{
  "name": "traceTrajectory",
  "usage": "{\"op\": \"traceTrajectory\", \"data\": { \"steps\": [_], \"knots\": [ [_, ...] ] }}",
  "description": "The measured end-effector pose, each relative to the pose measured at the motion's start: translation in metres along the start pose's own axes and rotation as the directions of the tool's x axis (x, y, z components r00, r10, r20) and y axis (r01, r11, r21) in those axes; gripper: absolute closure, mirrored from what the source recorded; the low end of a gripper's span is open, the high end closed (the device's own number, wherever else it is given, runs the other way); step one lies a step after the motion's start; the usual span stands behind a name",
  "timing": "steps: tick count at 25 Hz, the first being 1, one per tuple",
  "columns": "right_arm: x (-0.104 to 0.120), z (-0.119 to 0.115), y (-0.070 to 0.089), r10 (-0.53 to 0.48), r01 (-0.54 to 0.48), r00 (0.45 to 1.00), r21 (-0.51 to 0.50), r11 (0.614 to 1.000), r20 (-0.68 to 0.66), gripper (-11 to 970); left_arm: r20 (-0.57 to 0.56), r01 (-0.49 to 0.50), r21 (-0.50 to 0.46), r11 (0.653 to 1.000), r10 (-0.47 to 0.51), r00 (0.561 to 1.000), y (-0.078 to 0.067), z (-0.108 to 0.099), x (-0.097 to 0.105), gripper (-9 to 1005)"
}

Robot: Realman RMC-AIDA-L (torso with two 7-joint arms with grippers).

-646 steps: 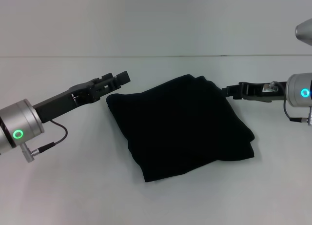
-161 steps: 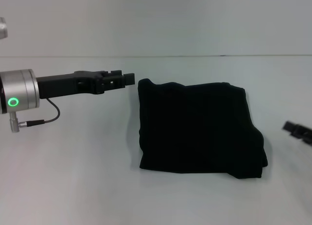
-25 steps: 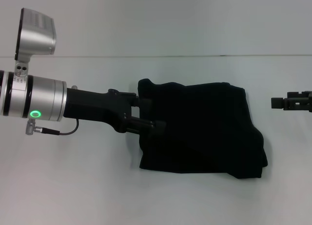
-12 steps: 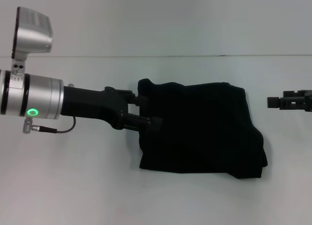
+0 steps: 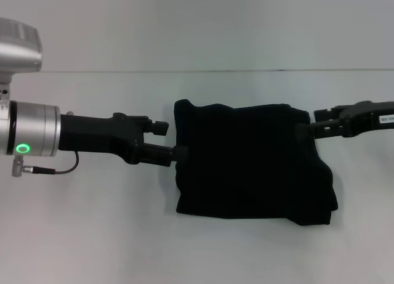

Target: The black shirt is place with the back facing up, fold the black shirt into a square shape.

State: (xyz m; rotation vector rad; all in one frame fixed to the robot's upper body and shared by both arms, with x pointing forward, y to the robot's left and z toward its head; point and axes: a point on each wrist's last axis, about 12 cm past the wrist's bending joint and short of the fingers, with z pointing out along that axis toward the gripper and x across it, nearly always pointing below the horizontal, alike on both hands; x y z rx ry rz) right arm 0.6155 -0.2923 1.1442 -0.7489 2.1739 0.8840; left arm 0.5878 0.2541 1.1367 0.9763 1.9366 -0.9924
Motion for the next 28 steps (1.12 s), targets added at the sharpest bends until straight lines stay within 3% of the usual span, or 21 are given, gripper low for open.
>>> {"op": "traceTrajectory", "data": {
  "steps": [10,28],
  "knots": [
    [-0.012,0.015,0.006,-0.032,0.032,0.999,-0.012,0.999,-0.024,43,0.050,0.053,-0.039,0.998,-0.051,0.997,0.004,-0.014,0.006,122],
    [-0.009,0.014,0.004,-0.020,0.020,1.000,-0.004,1.000,-0.022,43,0.020,0.051,-0.036,0.998,-0.050,0.999,0.005,-0.012,0.005,122]
  ]
}}
